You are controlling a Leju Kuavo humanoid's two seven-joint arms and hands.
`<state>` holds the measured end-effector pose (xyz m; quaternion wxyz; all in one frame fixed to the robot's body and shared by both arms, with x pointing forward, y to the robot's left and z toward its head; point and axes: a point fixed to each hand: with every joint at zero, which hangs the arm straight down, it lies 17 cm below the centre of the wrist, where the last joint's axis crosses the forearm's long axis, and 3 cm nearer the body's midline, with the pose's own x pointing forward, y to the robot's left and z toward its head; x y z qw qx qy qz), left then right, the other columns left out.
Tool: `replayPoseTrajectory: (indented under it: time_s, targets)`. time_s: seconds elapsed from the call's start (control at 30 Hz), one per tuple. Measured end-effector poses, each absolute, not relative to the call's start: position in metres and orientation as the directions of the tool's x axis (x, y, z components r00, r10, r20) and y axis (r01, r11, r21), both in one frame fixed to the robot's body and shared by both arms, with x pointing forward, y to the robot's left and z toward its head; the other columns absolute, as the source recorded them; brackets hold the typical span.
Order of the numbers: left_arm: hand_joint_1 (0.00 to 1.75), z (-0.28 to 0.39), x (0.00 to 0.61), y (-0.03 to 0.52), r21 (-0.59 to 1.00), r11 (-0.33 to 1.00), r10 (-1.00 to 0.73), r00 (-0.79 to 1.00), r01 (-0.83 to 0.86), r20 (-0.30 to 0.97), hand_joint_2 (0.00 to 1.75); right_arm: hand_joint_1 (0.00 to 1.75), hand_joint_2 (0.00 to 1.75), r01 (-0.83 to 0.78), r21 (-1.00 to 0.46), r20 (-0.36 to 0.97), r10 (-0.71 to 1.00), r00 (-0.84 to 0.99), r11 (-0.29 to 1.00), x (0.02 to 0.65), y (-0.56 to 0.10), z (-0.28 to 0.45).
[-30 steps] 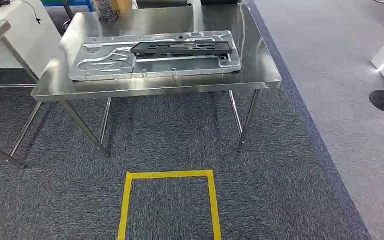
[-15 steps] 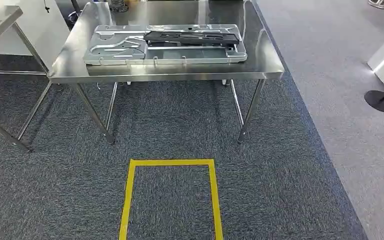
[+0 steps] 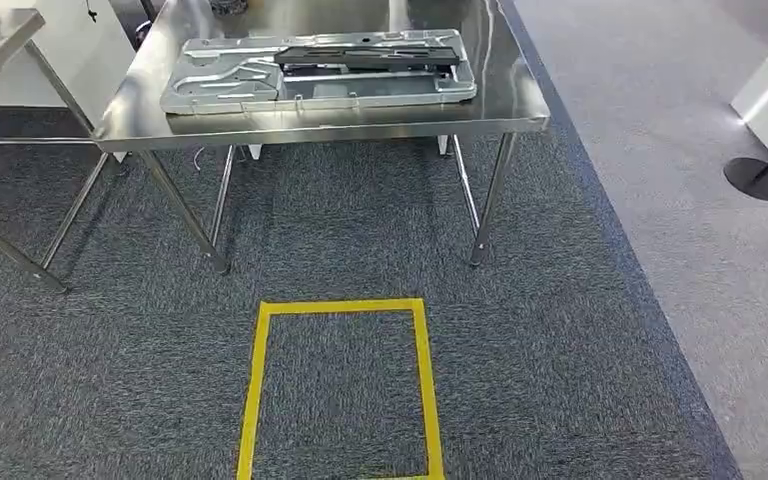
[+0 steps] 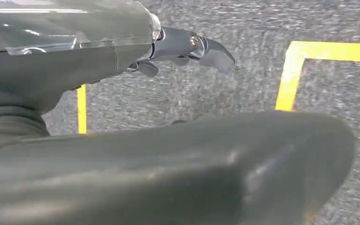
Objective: Take the parts from the cabinet and place them on the table.
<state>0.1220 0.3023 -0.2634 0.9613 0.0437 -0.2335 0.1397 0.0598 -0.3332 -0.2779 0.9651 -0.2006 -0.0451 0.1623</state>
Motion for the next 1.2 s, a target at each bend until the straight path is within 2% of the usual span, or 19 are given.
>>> replayPoseTrajectory:
  time_s: [0.23,0.27,0.73,0.77,0.8,0.83,0.87,0.9,1.13,1.17,1.2]
  targets:
    - [0.0,-0.264,0.122,0.303,0.026,0.959,0.239,0.855,-0.282,0.46,0.0,0.0,0.0,-0.277,-0.4,0.017,0.31,0.951,0.873,0.058,-0.334,-0.278]
    - [0.0,-0.264,0.122,0.303,0.026,0.959,0.238,0.856,-0.281,0.459,0.0,0.0,1.75,-0.275,-0.4,0.017,0.307,0.951,0.874,0.058,-0.334,-0.278]
    - [0.0,-0.264,0.122,0.304,0.028,0.958,0.24,0.856,-0.284,0.458,0.0,0.0,1.75,-0.267,-0.351,0.063,0.307,0.95,0.898,0.062,-0.326,-0.28]
    - [0.0,-0.264,0.123,0.305,0.029,0.958,0.242,0.854,-0.287,0.46,1.75,0.0,1.75,-0.26,-0.346,0.071,0.302,0.951,0.902,0.063,-0.325,-0.28]
    - [0.0,-0.264,0.123,0.307,0.032,0.956,0.244,0.853,-0.29,0.461,1.75,0.0,1.75,-0.254,-0.341,0.074,0.295,0.953,0.905,0.062,-0.324,-0.28]
    - [0.0,-0.264,0.122,0.307,0.033,0.955,0.246,0.853,-0.293,0.46,1.75,0.0,0.0,-0.252,-0.34,0.073,0.293,0.953,0.906,0.061,-0.324,-0.28]
    - [0.0,-0.264,0.122,0.307,0.033,0.955,0.247,0.852,-0.295,0.461,1.75,0.0,0.0,-0.253,-0.34,0.073,0.293,0.953,0.906,0.06,-0.324,-0.281]
    - [0.0,-0.264,0.122,0.307,0.032,0.955,0.249,0.851,-0.296,0.462,1.75,0.0,1.75,-0.252,-0.343,0.077,0.294,0.953,0.905,0.061,-0.324,-0.28]
    - [0.0,-0.265,0.116,0.305,0.03,0.957,0.246,0.862,-0.289,0.444,1.75,0.0,1.75,-0.196,-0.322,0.099,0.238,0.966,0.926,0.062,-0.322,-0.281]
    - [0.0,-0.266,0.113,0.303,0.029,0.958,0.243,0.865,-0.284,0.439,0.0,0.0,1.75,-0.188,-0.318,0.101,0.23,0.968,0.929,0.061,-0.322,-0.281]
    - [0.0,-0.267,0.111,0.301,0.027,0.961,0.237,0.87,-0.275,0.433,0.0,0.0,1.75,-0.179,-0.312,0.103,0.22,0.97,0.933,0.06,-0.321,-0.281]
